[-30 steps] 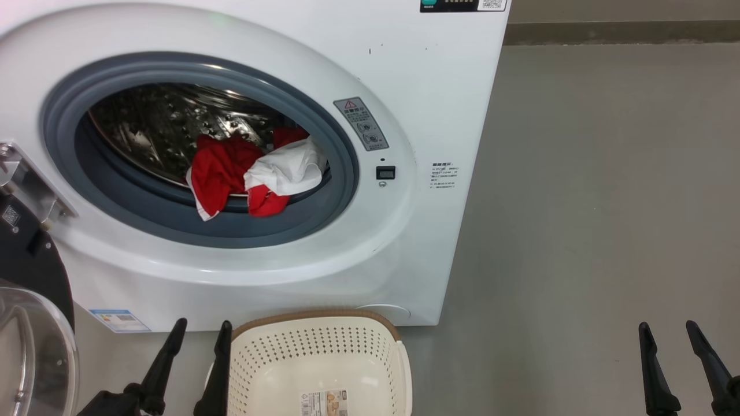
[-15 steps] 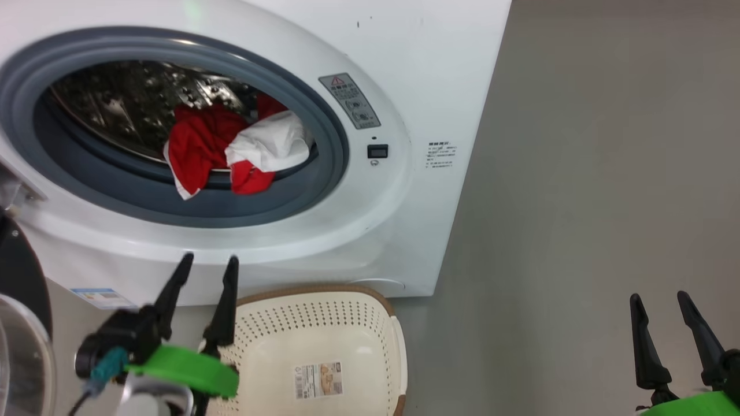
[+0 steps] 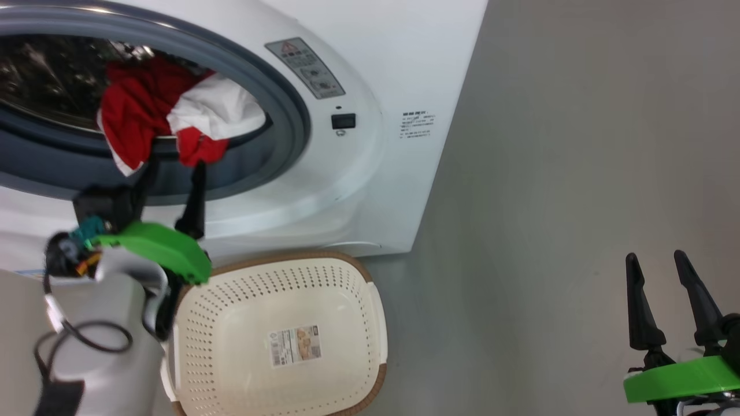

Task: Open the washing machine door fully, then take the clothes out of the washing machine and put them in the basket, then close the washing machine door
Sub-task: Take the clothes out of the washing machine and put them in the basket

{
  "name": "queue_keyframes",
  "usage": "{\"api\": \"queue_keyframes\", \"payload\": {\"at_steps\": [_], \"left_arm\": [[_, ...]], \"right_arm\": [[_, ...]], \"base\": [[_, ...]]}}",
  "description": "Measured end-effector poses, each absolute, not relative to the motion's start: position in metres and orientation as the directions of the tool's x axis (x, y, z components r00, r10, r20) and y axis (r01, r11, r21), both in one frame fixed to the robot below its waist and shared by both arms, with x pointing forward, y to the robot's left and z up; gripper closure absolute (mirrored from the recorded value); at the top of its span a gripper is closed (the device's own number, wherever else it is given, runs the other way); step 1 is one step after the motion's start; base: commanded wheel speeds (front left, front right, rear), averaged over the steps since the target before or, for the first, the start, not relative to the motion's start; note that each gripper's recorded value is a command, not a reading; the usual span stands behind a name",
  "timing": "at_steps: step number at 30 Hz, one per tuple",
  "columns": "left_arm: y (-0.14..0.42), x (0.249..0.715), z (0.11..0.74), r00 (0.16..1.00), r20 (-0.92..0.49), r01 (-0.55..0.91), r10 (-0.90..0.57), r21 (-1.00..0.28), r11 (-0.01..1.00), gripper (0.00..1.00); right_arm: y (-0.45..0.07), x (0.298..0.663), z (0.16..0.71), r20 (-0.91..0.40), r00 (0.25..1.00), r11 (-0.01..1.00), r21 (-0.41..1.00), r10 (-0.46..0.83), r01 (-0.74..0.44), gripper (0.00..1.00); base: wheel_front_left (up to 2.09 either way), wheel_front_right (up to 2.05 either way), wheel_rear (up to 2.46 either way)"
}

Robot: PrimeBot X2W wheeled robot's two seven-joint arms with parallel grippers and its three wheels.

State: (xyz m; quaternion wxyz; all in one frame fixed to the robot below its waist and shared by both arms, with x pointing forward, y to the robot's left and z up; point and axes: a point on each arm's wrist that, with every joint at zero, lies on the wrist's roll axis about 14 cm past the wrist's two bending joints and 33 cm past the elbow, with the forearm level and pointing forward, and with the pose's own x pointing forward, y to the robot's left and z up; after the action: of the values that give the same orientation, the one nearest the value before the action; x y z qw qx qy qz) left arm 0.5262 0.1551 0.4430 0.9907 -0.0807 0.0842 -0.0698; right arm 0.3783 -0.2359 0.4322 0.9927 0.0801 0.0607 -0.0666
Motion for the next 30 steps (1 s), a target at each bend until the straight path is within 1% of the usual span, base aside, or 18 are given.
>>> {"api": "queue_keyframes", "payload": {"at_steps": [4, 11, 20, 27, 30], "left_arm": [[0.157, 0.552, 0.438, 0.972, -0.181, 0.119, -0.149, -0.167, 0.979, 0.0], [0.159, 0.583, 0.423, 0.962, -0.232, 0.114, -0.147, -0.152, 0.982, 0.0], [0.167, 0.601, 0.396, 0.939, -0.317, 0.097, -0.132, -0.122, 0.988, 0.0], [0.166, 0.616, 0.385, 0.929, -0.344, 0.098, -0.135, -0.121, 0.988, 0.0], [0.165, 0.616, 0.375, 0.918, -0.372, 0.103, -0.14, -0.119, 0.988, 0.06]], "right_arm": [[-0.239, 0.384, 0.426, -0.146, 0.98, 0.977, 0.147, -0.135, 0.157, 0.0], [-0.246, 0.394, 0.419, -0.153, 0.976, 0.975, 0.137, -0.156, 0.178, 0.0], [-0.248, 0.397, 0.411, -0.173, 0.971, 0.974, 0.128, -0.164, 0.187, 0.0], [-0.248, 0.395, 0.404, -0.195, 0.967, 0.974, 0.122, -0.163, 0.189, 0.0], [-0.249, 0.392, 0.402, -0.203, 0.964, 0.973, 0.119, -0.172, 0.198, 0.0]], "base": [[0.0, 0.0, 0.0], [0.0, 0.0, 0.0], [0.0, 0.0, 0.0], [0.0, 0.0, 0.0], [0.0, 0.0, 0.0]]}}
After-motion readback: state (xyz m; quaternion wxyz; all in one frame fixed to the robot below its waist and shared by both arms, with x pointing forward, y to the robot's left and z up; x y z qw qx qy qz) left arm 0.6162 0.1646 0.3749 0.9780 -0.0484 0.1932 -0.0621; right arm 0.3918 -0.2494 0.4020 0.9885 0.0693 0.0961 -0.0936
